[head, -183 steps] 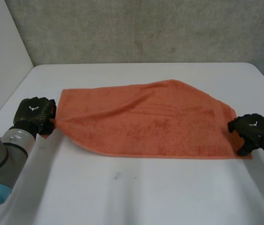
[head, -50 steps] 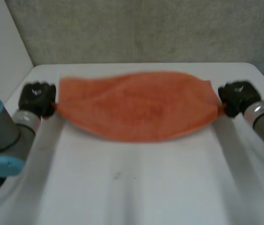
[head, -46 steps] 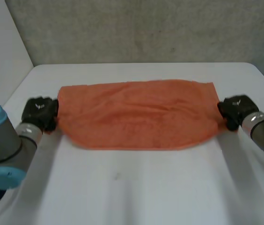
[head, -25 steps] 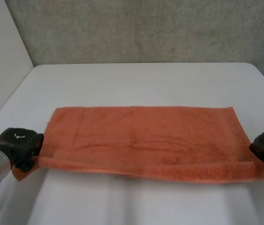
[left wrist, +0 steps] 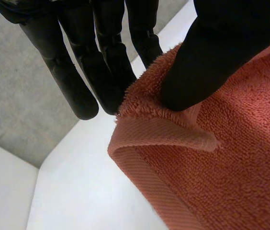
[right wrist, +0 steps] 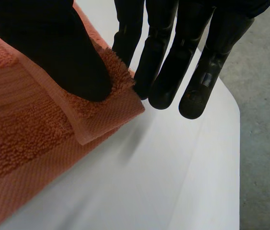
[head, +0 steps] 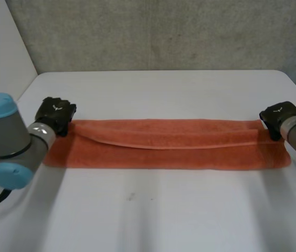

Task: Fold the laundry

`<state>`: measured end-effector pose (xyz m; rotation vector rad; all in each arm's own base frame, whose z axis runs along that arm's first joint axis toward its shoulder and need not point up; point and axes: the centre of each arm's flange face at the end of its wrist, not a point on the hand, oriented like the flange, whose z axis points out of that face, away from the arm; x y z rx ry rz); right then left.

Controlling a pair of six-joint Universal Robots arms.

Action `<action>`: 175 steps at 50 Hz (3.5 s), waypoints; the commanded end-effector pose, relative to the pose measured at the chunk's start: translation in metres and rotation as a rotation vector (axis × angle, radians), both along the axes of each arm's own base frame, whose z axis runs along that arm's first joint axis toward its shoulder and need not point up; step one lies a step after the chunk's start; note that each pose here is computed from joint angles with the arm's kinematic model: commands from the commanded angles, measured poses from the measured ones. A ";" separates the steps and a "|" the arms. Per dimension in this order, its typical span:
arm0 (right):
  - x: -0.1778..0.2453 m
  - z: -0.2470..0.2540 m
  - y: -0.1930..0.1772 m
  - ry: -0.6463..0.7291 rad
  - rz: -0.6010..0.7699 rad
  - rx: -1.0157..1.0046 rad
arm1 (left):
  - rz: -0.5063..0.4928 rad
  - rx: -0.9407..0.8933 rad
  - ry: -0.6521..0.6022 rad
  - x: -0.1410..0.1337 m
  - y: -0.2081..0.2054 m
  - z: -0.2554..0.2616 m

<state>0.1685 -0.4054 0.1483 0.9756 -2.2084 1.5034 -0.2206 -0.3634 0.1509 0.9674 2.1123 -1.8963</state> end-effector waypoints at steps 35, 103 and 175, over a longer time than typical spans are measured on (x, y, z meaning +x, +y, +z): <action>0.000 0.042 0.037 -0.259 0.033 0.028 | 0.010 -0.011 -0.001 -0.001 0.037 0.030; -0.084 -0.001 0.008 -0.183 -0.138 -0.106 | 0.022 0.185 0.025 0.015 0.046 0.012; 0.085 -0.012 0.137 -0.373 0.206 0.159 | -0.279 0.079 0.178 -0.087 0.111 0.045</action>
